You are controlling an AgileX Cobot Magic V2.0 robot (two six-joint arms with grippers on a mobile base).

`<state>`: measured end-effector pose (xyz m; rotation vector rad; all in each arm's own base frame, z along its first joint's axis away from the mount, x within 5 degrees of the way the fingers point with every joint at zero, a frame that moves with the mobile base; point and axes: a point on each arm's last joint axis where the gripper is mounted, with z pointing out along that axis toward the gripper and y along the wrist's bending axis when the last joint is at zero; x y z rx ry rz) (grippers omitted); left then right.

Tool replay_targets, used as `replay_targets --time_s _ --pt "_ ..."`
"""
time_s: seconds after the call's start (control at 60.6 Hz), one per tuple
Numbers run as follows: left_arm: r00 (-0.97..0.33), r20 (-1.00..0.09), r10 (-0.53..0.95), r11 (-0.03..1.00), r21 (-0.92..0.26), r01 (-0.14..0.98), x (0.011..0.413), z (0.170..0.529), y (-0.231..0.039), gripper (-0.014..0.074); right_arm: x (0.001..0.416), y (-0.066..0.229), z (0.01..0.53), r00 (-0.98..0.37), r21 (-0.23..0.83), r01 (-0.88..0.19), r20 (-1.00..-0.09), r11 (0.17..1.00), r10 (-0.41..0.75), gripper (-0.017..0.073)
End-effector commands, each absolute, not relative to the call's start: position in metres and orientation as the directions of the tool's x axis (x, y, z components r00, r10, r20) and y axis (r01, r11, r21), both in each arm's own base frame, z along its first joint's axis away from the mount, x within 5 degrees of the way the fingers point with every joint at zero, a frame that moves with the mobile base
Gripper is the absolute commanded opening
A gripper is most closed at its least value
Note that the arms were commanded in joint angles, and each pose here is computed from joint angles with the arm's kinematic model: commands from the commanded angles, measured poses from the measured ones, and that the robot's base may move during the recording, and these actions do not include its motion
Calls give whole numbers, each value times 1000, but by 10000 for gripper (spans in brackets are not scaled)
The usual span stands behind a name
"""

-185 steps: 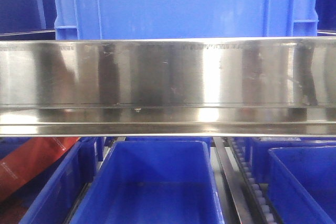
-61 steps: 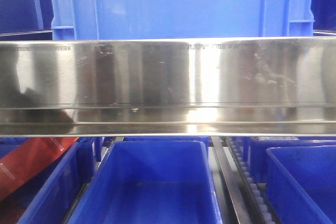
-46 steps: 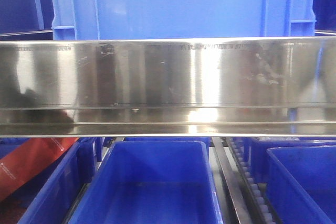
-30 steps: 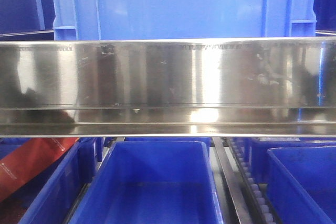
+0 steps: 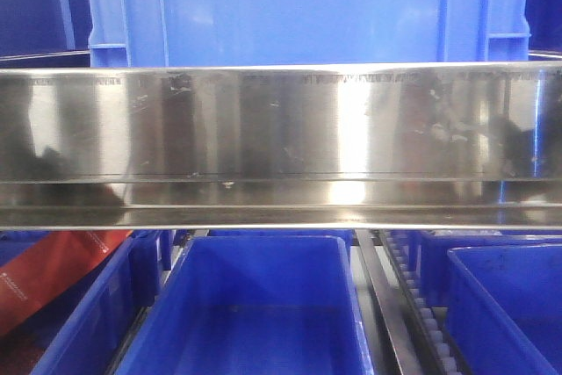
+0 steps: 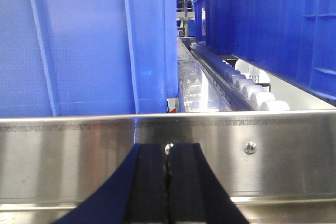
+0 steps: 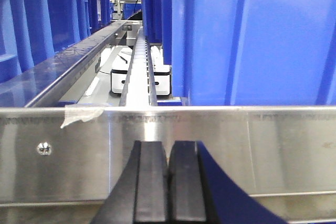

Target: Place cylindrical capacitor in blue bin on shelf

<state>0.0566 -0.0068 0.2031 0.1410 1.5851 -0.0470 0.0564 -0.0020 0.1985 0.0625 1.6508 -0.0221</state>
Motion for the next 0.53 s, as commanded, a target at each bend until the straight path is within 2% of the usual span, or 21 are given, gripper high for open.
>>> replay_targets --time_s 0.0,0.512 --pt "14 -998 55 992 56 116 56 206 -7 -111 56 -3 200 -52 18 64 -998 998 21 -162" --pt "14 -998 55 992 56 116 56 206 -7 -111 56 -3 200 -52 18 64 -998 998 21 -162"
